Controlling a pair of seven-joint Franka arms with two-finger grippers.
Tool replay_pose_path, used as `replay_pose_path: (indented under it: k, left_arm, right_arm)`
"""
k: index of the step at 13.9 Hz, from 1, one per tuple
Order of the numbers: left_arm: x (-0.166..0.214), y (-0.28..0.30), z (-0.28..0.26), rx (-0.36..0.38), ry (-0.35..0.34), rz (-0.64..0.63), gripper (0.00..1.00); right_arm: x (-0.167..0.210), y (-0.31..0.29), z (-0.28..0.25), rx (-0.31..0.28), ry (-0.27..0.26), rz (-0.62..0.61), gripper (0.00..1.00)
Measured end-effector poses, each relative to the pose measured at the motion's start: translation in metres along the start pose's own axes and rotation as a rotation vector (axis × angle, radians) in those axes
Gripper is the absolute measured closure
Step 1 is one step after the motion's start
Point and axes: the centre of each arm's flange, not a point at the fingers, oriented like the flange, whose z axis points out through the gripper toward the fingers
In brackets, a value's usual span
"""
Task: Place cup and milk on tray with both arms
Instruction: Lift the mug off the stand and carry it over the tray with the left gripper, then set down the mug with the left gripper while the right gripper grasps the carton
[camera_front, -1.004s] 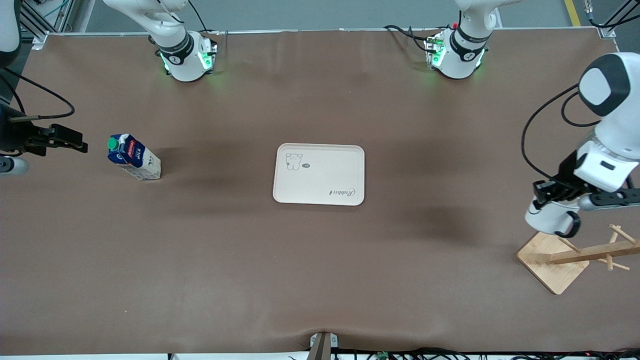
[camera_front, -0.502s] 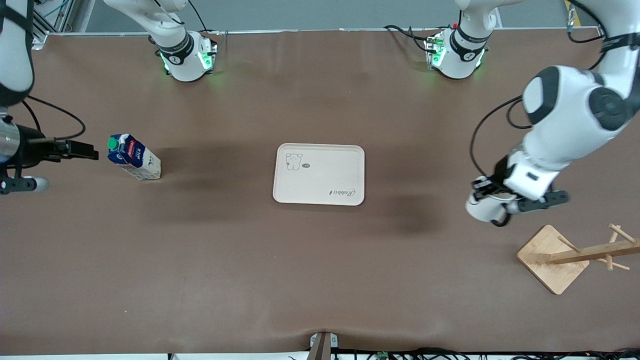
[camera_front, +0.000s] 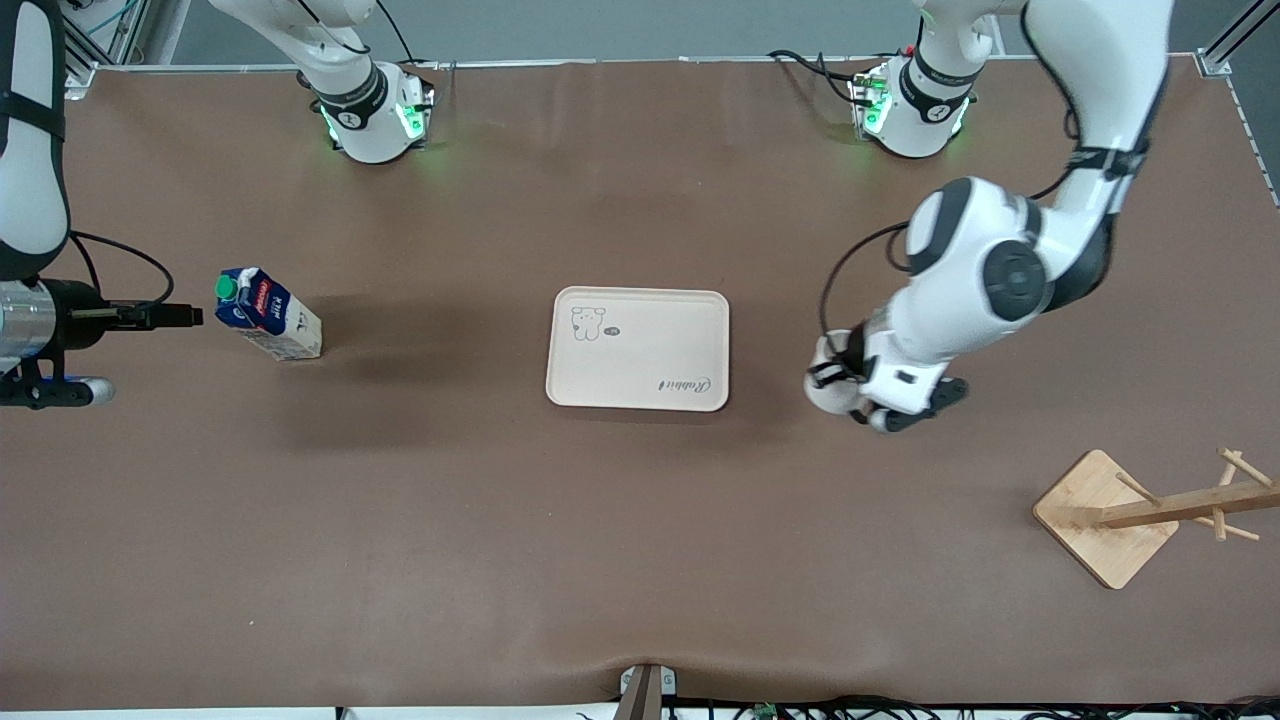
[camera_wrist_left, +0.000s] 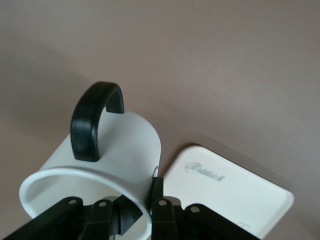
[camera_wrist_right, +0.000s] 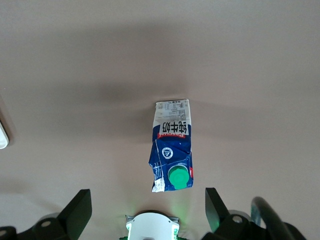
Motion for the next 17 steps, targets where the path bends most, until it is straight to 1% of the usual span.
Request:
replay_pose_path:
  k: [3,5,7,9,10,11,13,14,16,17]
  left_arm:
    - [-0.034,0.045,0.034,0.009,-0.044,-0.126,0.91]
    - [-0.054,0.066,0.061,0.026,-0.075,-0.179,0.91]
    - [-0.068,0.083,0.085,0.041,-0.100,-0.247,0.91]
    - [-0.074,0.089,0.103,0.059,-0.117,-0.303,0.91]
    - [-0.079,0.090,0.113,0.071,-0.125,-0.317,0.91]
    - [-0.085,0.092,0.123,0.086,-0.133,-0.327,0.91]
    - [-0.097,0.093,0.144,0.117,-0.148,-0.356,0.91]
    - [-0.098,0.093,0.153,0.129,-0.154,-0.376,0.91]
    - [-0.098,0.092,0.164,0.140,-0.162,-0.392,0.91]
    - [-0.097,0.092,0.166,0.142,-0.165,-0.394,0.91]
  right_arm:
    - [0.000,0.000,-0.001,0.000,0.000,0.001,0.00]
    - [0.004,0.004,0.011,0.004,-0.021,0.020,0.00]
    - [0.013,0.013,0.024,0.008,-0.026,0.117,0.00]
    - [0.016,0.018,0.042,0.012,-0.064,0.165,0.00]
    - [0.016,0.017,0.055,0.013,-0.082,0.171,0.03]
    - [0.019,0.016,0.067,0.012,-0.070,0.173,0.02]
    - [0.022,0.016,0.085,0.007,0.013,0.174,0.00]
    - [0.016,0.016,0.093,0.006,0.031,0.174,0.00]
    - [-0.002,0.011,0.100,0.003,0.031,0.168,0.00]
    - [-0.011,0.008,0.101,-0.012,0.031,0.156,0.00]
